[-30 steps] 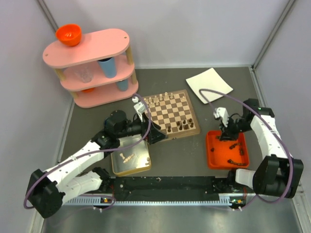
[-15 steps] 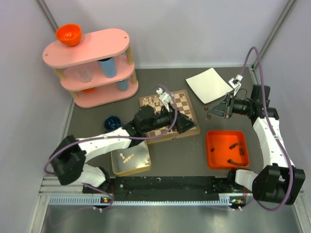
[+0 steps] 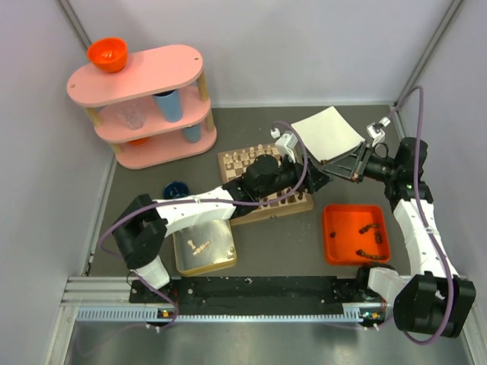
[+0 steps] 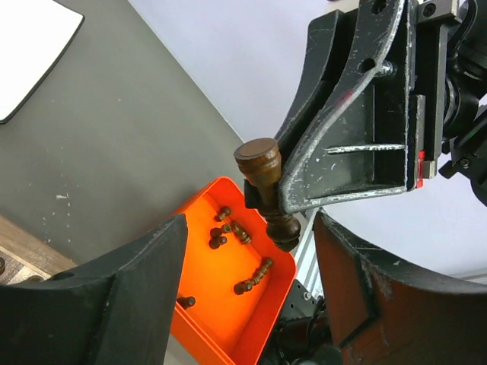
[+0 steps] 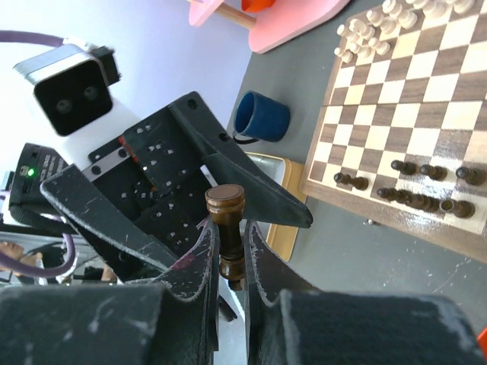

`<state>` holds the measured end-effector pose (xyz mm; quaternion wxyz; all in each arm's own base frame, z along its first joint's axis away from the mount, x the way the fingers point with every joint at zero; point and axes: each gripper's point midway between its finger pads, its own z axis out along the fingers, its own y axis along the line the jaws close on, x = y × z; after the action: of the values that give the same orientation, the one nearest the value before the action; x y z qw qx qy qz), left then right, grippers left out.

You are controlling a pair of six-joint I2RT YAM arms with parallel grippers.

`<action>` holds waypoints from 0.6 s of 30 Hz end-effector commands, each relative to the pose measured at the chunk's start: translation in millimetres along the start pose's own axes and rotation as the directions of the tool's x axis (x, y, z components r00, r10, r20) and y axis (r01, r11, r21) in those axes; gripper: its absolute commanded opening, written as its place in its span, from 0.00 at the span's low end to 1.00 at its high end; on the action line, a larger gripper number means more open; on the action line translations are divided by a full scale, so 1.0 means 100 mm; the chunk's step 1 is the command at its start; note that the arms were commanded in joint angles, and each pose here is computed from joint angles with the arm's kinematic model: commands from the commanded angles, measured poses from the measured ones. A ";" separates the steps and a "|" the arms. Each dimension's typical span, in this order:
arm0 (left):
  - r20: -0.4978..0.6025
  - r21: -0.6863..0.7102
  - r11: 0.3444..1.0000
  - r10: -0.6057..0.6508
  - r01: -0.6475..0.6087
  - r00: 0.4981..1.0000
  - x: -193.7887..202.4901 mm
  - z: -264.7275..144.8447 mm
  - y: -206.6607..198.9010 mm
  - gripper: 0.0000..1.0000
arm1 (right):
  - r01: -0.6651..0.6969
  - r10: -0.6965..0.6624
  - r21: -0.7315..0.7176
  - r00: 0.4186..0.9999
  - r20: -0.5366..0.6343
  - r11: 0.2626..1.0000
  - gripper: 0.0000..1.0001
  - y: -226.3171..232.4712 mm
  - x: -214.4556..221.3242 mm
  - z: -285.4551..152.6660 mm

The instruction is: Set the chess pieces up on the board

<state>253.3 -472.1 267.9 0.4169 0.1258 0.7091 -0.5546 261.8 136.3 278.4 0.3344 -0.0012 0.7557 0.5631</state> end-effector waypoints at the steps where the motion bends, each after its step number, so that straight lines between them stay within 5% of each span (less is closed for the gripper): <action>1: 0.028 -0.025 0.999 0.042 -0.041 0.999 -0.11 0.03 -0.08 0.69 | -0.003 0.003 0.004 0.999 0.050 1.000 0.02 0.05 -0.09 -0.02; 9: 0.009 -0.044 0.995 0.089 -0.089 0.996 -0.13 0.08 -0.09 0.47 | -0.021 0.020 0.013 0.999 0.049 1.000 0.02 0.01 -0.04 0.00; 13: 0.015 -0.043 0.993 0.110 -0.109 0.994 -0.17 0.07 -0.11 0.45 | -0.020 0.019 0.025 0.999 0.040 0.999 0.02 -0.04 0.02 0.02; 18: 0.002 -0.042 0.991 0.130 -0.130 0.992 -0.16 0.06 -0.11 0.23 | -0.010 0.010 0.020 0.999 0.035 1.000 0.04 -0.01 0.05 0.02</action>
<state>252.9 -476.9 265.9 0.4306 0.1542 0.7265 -0.5128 265.3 136.5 263.6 0.3230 0.0418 0.7633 0.5580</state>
